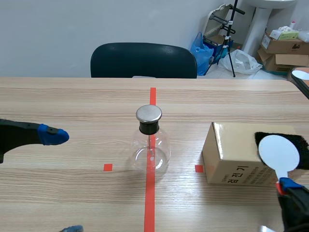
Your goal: Do the electroscope experiment
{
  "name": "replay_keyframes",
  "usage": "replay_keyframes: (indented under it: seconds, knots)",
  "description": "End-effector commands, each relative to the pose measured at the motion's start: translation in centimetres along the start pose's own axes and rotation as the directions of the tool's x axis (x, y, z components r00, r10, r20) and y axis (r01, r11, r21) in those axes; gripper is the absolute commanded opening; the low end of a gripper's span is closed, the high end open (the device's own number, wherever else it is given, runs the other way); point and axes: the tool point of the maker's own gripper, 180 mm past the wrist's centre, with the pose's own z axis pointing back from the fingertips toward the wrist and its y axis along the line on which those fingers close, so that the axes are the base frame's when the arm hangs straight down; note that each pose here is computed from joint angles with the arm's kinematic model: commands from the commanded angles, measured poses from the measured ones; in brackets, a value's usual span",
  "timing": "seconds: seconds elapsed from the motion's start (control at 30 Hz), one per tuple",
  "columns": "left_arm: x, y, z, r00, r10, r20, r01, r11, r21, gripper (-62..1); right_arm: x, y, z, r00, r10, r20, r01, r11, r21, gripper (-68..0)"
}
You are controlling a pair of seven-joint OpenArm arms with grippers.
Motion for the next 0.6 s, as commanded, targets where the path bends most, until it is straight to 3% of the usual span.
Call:
replay_keyframes:
  seconds: [0.0, 0.03, 0.07, 0.13, 0.2, 0.23, 0.3, 0.37, 0.4, 0.43, 0.5, 0.53, 0.57]
  knots:
    - [0.5, 0.2, 0.0, 1.0, 0.005, 0.027, -0.005, 1.0, 0.009, 1.4, -2.4, -1.0, 0.2, 0.992, 0.009, -0.125, -0.015, 0.999, -0.046, -66.5]
    - [0.5, 0.2, 0.0, 1.0, 0.005, 0.026, -0.005, 1.0, 0.009, 1.4, -3.3, -1.0, 0.4, 0.984, 0.009, -0.175, -0.017, 0.999, -0.046, -66.5]
    - [0.5, 0.2, 0.0, 1.0, 0.005, 0.026, -0.005, 1.0, 0.009, 1.4, -3.6, -1.0, 0.5, 0.982, 0.013, -0.187, -0.021, 0.999, -0.043, -66.5]
    - [0.5, 0.2, 0.0, 1.0, 0.005, 0.027, -0.005, 1.0, 0.009, 1.4, -1.9, -0.9, 0.2, 0.995, 0.028, -0.091, -0.032, 0.999, -0.039, -66.5]
    - [0.5, 0.2, 0.0, 1.0, 0.005, 0.027, -0.005, 1.0, 0.009, 1.4, 0.3, -0.9, 0.0, 0.999, 0.03, 0.022, -0.029, 0.999, -0.042, -66.5]
    - [0.5, 0.2, 0.0, 1.0, 0.005, 0.027, -0.005, 1.0, 0.009, 1.4, 0.3, -0.9, 0.0, 0.999, 0.026, 0.021, -0.025, 0.999, -0.043, -66.5]
    - [0.5, 0.2, 0.0, 1.0, 0.005, 0.027, -0.005, 1.0, 0.009, 1.4, -1.7, -1.0, 0.1, 0.996, 0.01, -0.091, -0.014, 0.999, -0.045, -66.5]
    - [0.5, 0.2, 0.0, 1.0, 0.005, 0.027, -0.005, 1.0, 0.009, 1.4, -3.8, -1.0, 0.5, 0.979, 0.007, -0.205, -0.017, 0.999, -0.046, -66.5]
    - [0.5, 0.2, 0.0, 1.0, 0.005, 0.027, -0.005, 1.0, 0.009, 1.4, -3.7, -1.0, 0.5, 0.981, 0.014, -0.195, -0.023, 0.999, -0.043, -66.5]
    - [0.5, 0.2, 0.0, 1.0, 0.005, 0.027, -0.005, 1.0, 0.009, 1.4, -2.8, -1.0, 0.3, 0.989, 0.022, -0.143, -0.028, 0.999, -0.042, -66.5]
    - [0.5, 0.2, 0.0, 1.0, 0.005, 0.027, -0.005, 1.0, 0.009, 1.4, 0.1, -1.0, -0.1, 1.0, 0.028, 0.009, -0.027, 0.999, -0.045, -66.5]
    - [0.5, 0.2, 0.0, 1.0, 0.005, 0.027, -0.005, 1.0, 0.009, 1.4, 0.8, -0.9, -0.1, 0.999, 0.026, 0.042, -0.024, 0.999, -0.045, -66.5]
    - [0.5, 0.2, 0.0, 1.0, 0.005, 0.027, -0.005, 1.0, 0.009, 1.4, 0.7, -0.9, -0.2, 0.999, 0.02, 0.027, -0.018, 0.999, -0.046, -66.5]
